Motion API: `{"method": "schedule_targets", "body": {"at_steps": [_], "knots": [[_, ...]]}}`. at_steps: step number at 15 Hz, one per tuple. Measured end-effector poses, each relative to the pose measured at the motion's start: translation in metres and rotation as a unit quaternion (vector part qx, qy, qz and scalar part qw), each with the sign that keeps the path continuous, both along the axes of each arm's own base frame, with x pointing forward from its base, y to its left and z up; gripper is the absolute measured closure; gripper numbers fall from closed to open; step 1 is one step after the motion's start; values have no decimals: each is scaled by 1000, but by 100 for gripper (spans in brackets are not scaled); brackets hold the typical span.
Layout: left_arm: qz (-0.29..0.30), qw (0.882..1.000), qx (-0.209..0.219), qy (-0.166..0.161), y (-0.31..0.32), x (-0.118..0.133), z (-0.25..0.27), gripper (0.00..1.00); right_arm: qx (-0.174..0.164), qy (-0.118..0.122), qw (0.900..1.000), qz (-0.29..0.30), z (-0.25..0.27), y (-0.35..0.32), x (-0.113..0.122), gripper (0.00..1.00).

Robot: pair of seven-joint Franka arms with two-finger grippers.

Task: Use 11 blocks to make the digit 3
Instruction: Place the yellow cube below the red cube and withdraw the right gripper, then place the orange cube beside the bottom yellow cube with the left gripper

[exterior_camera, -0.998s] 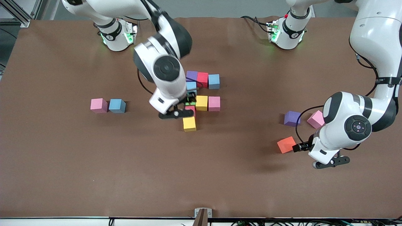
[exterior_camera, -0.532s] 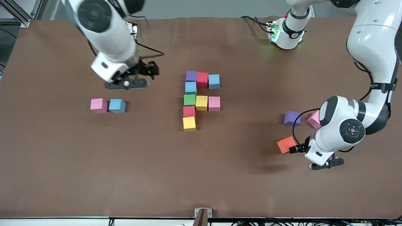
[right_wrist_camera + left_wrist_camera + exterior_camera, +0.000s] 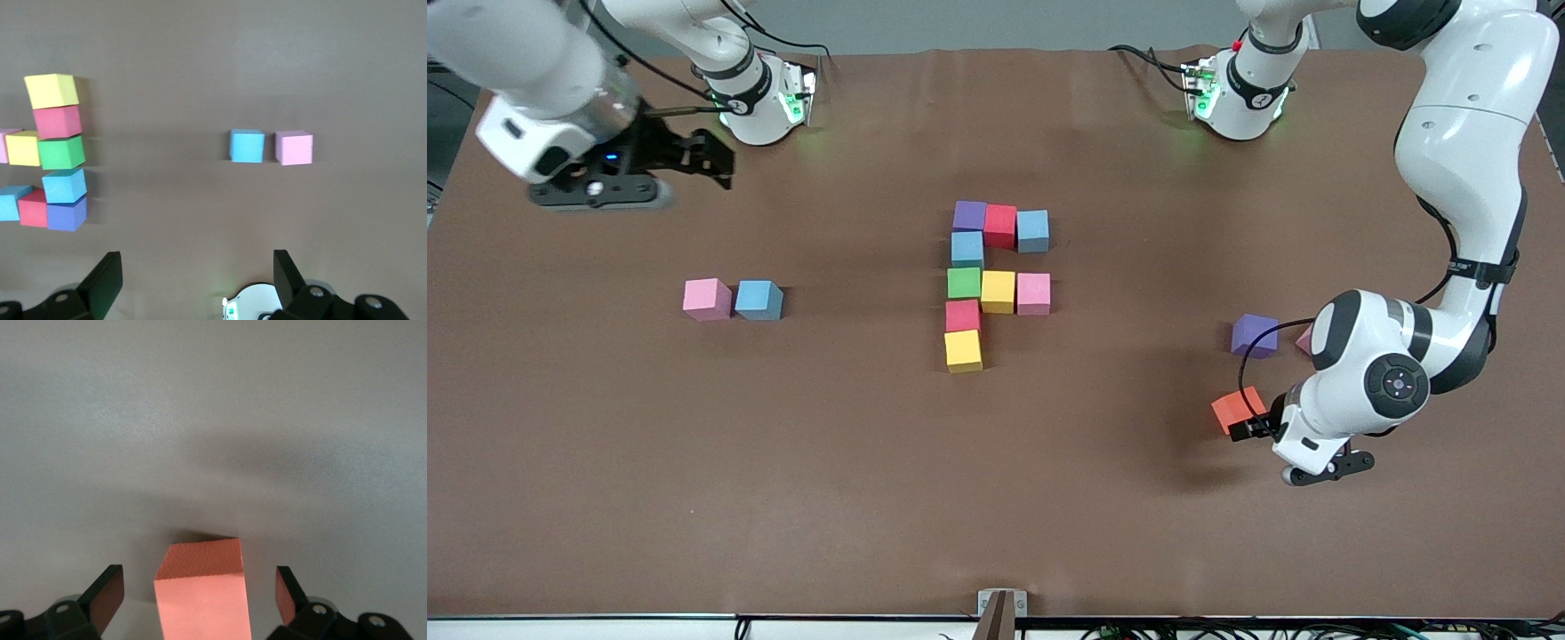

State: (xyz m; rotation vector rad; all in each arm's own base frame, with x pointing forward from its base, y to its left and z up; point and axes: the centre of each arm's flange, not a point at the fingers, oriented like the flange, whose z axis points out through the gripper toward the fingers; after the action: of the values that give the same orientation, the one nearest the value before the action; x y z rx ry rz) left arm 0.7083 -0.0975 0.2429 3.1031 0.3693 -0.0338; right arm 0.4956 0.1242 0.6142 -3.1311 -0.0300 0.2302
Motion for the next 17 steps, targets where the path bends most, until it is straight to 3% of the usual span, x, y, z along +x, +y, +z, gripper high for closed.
{"method": "schedule_targets", "body": {"at_steps": [8, 12, 17], "knots": [[27, 999, -3, 37, -3, -13, -45, 4, 10, -14, 999, -40, 3, -97, 18, 0], [63, 997, 1, 49, -6, -21, -55, 38, 12, -34, 998, -44, 14, -100, 21, 0], [139, 989, -7, 48, -37, -25, -46, 40, 13, -58, 997, -55, 29, -112, 27, 0]]}}
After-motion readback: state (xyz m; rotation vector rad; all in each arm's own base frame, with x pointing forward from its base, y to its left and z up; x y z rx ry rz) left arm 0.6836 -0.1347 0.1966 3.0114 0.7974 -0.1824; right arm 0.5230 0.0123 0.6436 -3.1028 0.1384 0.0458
